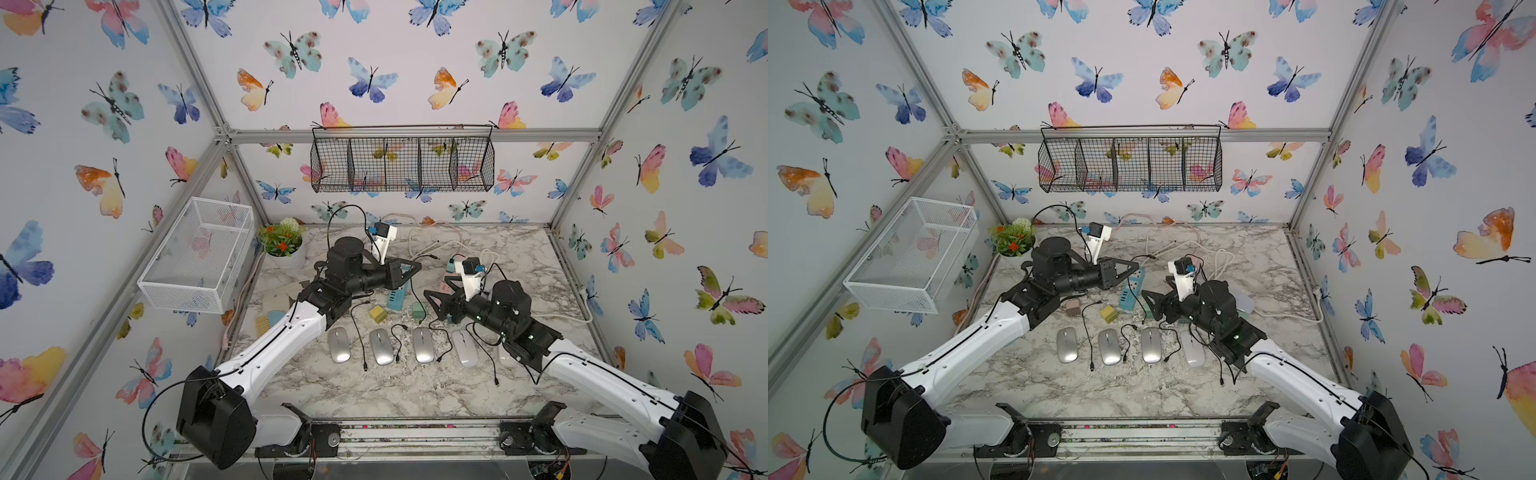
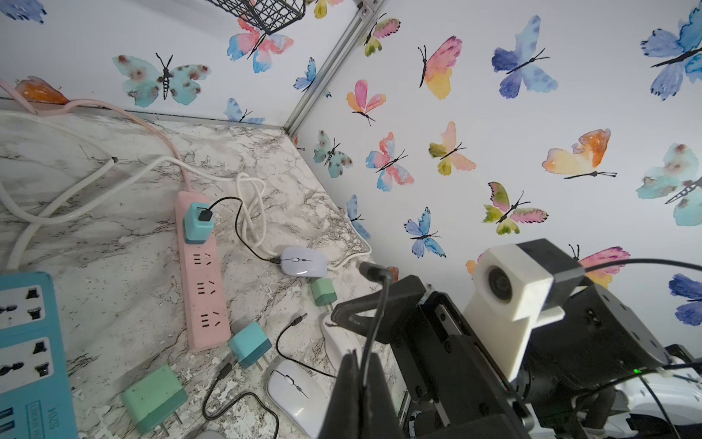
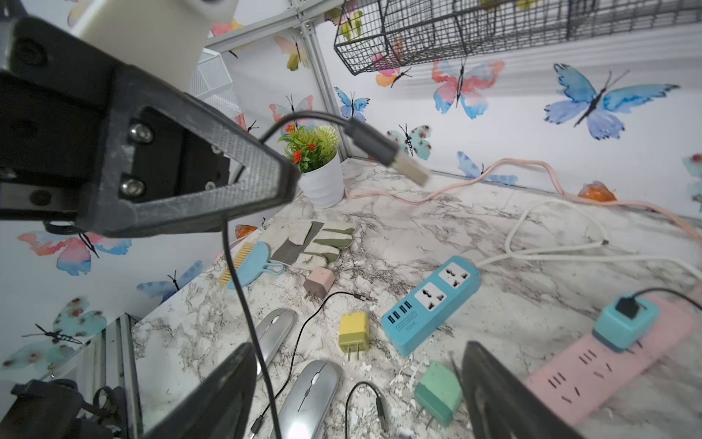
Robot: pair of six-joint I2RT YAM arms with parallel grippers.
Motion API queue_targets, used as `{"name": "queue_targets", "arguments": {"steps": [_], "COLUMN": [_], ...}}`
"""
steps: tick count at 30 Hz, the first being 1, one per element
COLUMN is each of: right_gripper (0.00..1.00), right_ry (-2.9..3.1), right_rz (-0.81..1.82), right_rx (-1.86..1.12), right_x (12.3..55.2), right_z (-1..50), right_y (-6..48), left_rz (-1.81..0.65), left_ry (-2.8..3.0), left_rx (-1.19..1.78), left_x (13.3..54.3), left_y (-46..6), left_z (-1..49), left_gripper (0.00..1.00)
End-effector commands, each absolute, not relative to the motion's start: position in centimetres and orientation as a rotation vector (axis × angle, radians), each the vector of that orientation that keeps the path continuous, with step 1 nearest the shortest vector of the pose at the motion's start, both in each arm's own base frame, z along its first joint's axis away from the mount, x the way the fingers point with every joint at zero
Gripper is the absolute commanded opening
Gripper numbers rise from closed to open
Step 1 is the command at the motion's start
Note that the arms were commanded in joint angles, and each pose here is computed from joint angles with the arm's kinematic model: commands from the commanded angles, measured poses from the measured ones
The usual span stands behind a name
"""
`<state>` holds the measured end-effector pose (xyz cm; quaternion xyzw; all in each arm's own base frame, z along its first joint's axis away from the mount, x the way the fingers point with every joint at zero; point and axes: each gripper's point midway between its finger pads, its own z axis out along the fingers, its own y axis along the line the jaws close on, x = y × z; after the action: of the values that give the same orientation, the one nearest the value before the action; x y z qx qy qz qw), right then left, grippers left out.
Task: Unplug the wireless mouse
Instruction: Place the power cord at the center of the board.
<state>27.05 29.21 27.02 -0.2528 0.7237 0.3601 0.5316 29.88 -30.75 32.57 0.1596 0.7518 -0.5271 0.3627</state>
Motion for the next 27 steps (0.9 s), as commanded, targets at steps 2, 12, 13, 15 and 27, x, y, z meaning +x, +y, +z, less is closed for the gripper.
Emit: {"name": "queue_targets", "arguments": {"steps": [2, 12, 13, 15, 27], "right_gripper": [0.79, 0.45, 0.38, 0.3, 0.01], "right_ry": [1.618, 1.614, 1.613, 1.614, 1.692], "right_rz": [0.9, 0.951, 0.952, 0.952, 0.84], "right_rx": [-0.708, -0.758, -0.756, -0.754, -0.643], "right_x": [26.3, 26.2, 26.2, 26.2, 27.3], "right_z": [29.3, 28.6, 28.6, 28.5, 27.9], "right_y": [31.9, 34.2, 34.2, 34.2, 31.9], "left_rz": [-1.386, -1.391, -1.389, -1.386, -1.315], "left_ry": [1.899, 1.897, 1.894, 1.896, 1.87], "left_rx": [0.448, 0.468, 0.47, 0.474, 0.449], "left_x": [29.4, 28.9, 28.9, 28.8, 29.4], "left_y": [-31.5, -31.9, -31.8, -31.8, -31.0], "left_z": [33.8, 33.7, 33.8, 33.8, 34.5], "left_gripper": [0.0, 0.0, 0.0, 0.0, 0.63]}}
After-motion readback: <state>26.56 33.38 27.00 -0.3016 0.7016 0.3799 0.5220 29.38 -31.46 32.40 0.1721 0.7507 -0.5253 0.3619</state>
